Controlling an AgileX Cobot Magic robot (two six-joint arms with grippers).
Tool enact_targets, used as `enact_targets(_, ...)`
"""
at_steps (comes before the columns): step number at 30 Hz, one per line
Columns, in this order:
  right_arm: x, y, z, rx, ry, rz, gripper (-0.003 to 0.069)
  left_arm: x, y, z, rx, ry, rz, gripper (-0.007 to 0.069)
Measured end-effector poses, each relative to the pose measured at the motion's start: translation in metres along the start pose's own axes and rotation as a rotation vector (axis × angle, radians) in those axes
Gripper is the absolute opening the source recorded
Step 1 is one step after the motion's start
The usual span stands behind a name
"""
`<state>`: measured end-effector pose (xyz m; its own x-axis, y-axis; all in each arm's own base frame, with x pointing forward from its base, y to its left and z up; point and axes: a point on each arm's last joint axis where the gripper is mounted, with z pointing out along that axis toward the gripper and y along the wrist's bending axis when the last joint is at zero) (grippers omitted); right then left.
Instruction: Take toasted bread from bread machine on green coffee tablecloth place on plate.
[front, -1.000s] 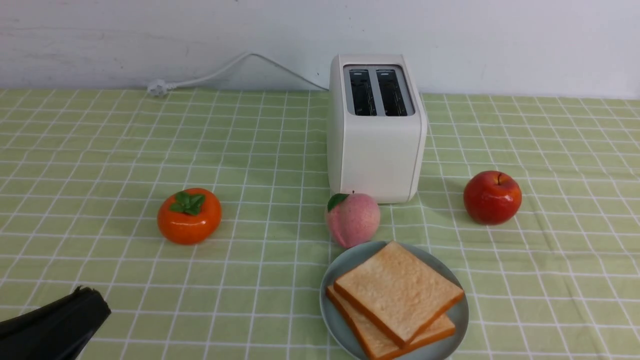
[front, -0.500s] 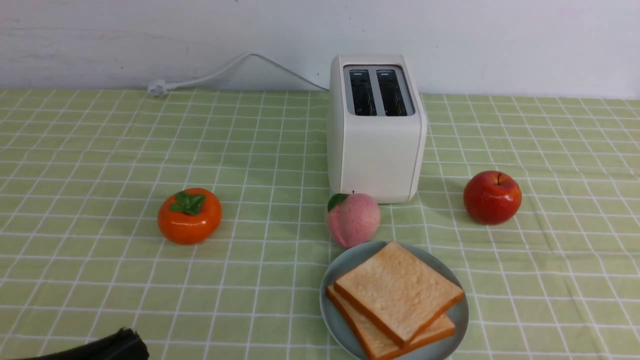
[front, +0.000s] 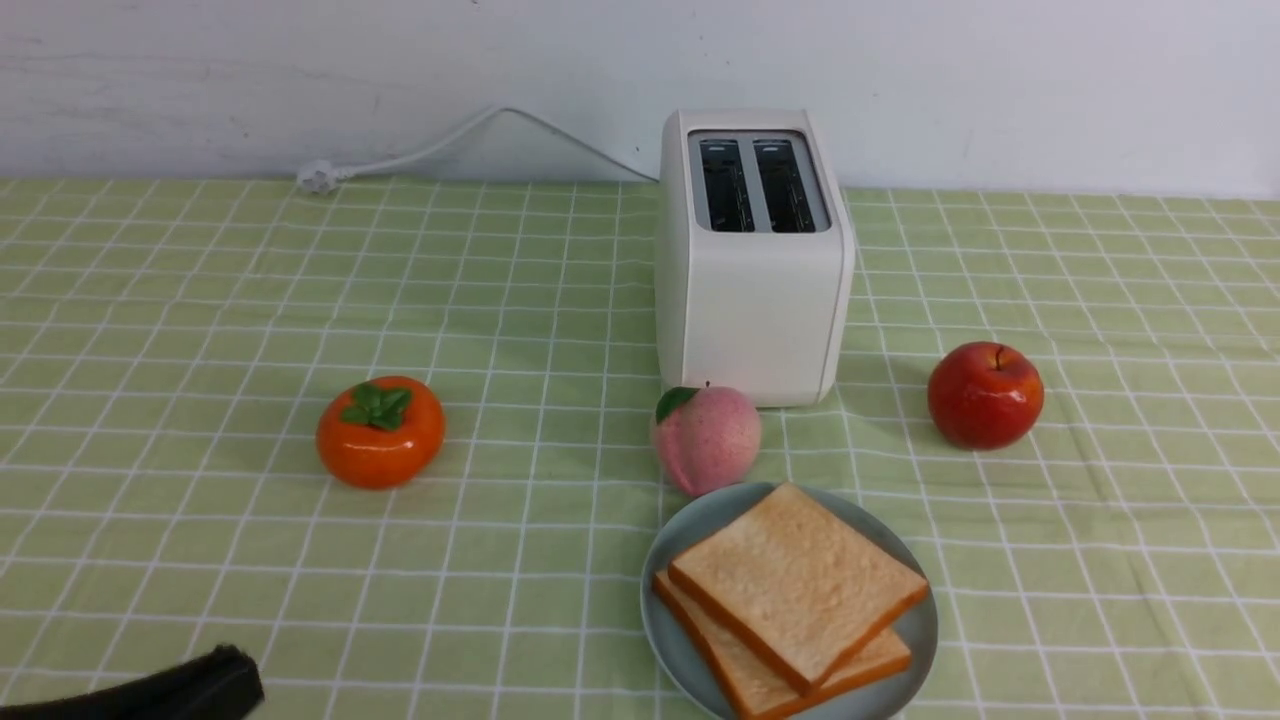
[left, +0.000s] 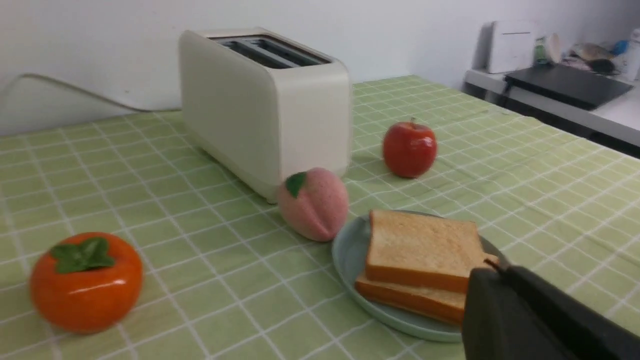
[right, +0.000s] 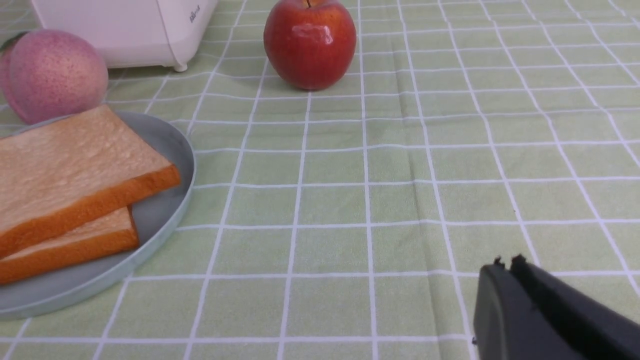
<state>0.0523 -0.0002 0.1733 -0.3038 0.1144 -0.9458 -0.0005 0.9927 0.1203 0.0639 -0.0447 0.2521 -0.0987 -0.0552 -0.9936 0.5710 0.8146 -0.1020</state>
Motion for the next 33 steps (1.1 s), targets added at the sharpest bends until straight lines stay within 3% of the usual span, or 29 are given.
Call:
enact_targets(4, 0.0, 0.0, 0.0, 0.0, 0.0, 0.0, 0.0015, 0.001, 0.01, -0.005, -0.147, 0.003, -0.011, -0.0013)
enact_targets(10, 0.0, 0.0, 0.0, 0.0, 0.0, 0.0, 0.0021, 0.013, 0.026, -0.025, -0.451, 0.005, -0.09, -0.0013)
enact_targets(15, 0.0, 0.0, 0.0, 0.0, 0.0, 0.0, 0.003, 0.045, 0.033, -0.031, -0.59, 0.012, -0.125, -0.0013)
enact_targets(21, 0.0, 0.0, 0.0, 0.0, 0.0, -0.001, 0.0036, 0.081, 0.036, -0.03, -0.614, 0.163, -0.223, -0.0013)
enact_targets(33, 0.0, 0.0, 0.0, 0.001, 0.0, -0.002, 0.0053, 0.081, 0.036, -0.03, -0.613, 0.166, -0.232, -0.0013)
